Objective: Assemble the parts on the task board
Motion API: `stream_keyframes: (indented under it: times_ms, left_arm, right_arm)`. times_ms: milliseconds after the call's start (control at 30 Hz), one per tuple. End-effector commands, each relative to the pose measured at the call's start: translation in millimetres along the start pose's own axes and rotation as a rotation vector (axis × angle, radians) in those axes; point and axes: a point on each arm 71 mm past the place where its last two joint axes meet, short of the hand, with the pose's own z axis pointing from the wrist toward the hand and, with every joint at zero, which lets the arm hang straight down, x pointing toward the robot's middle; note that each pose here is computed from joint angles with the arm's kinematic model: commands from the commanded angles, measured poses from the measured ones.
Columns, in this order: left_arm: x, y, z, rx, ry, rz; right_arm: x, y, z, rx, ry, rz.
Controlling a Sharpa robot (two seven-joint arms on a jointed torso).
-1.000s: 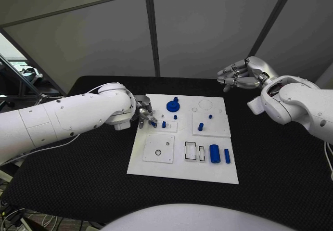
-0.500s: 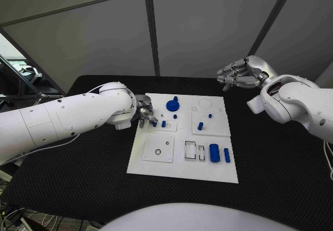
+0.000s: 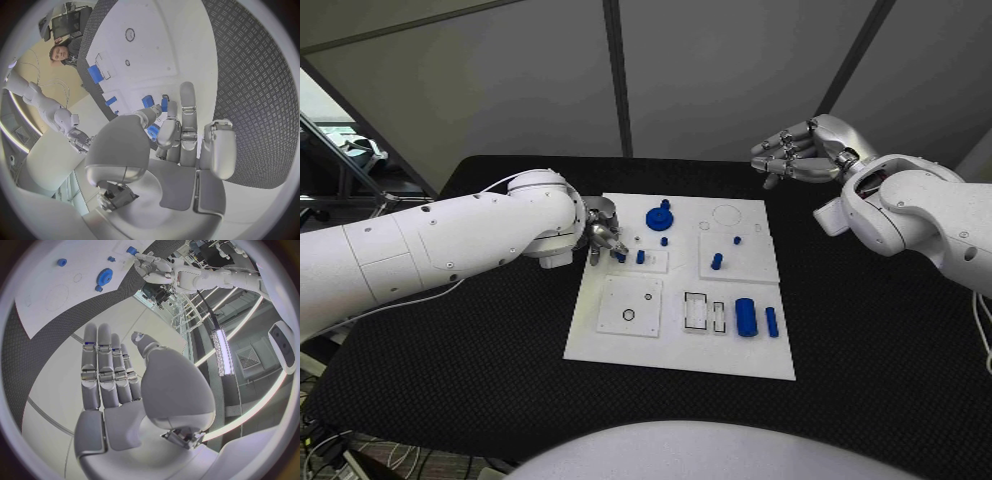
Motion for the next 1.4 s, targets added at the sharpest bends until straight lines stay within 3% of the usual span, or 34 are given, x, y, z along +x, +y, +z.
stream_keyframes:
  times_ms: [33,1400]
  left_arm:
    - [1.6,-0.6,0.6,-0.01,0.015,0.035]
    - [3.9,-6.5,5.6,-0.01,0.048,0.054]
  right_arm:
    - [0.5,2.2,0.7,-0.014,0.008,0.001]
    - [0.9,2.2,0.4,-0.015,0.009,0.002]
